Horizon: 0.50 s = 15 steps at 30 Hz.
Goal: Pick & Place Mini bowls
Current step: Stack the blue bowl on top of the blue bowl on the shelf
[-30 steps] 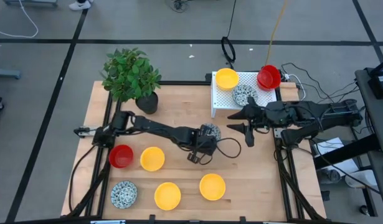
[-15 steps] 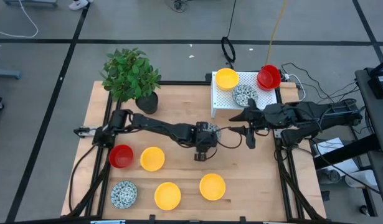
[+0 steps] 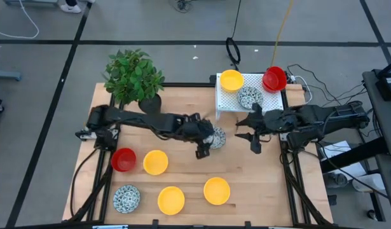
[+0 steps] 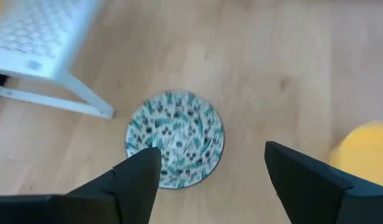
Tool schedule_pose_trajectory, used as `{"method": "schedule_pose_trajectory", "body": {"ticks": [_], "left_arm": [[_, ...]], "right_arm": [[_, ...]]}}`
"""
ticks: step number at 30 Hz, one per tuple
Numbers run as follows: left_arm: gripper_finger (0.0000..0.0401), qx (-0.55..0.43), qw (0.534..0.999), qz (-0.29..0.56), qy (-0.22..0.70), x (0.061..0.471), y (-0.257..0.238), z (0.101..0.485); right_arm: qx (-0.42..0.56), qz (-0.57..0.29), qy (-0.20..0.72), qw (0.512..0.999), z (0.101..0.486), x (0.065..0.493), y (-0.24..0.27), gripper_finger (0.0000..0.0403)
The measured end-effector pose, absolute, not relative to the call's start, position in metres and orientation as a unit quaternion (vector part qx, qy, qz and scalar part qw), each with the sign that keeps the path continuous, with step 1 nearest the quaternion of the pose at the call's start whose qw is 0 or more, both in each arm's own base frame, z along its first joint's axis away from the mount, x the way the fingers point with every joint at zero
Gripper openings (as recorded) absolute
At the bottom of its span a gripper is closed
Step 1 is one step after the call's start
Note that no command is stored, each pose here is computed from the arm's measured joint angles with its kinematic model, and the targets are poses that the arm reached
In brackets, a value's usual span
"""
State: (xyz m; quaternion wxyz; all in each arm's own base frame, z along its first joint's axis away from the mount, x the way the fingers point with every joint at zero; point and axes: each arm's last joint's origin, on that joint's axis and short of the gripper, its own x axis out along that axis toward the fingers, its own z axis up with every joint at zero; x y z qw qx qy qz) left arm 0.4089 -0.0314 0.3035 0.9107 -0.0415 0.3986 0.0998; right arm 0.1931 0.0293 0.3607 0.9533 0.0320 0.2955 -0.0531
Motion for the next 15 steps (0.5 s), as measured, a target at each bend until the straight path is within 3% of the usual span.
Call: {"method": "schedule_pose_trajectory", "body": {"ticks": [6,15], "left_arm": [[0.0278,-0.094,0.916,0.118,0.372,0.377,-0.028,0.344],[0.0254,-0.129,0.910,0.133,0.371,0.342,-0.025,0.373]], "right_arm": [[-0.011,-0.042,0.329,0.944,0.313,0.213,0.033,0.0190],[-0.077,0.032,0.415,0.906,0.237,0.243,0.042,0.0194]]}}
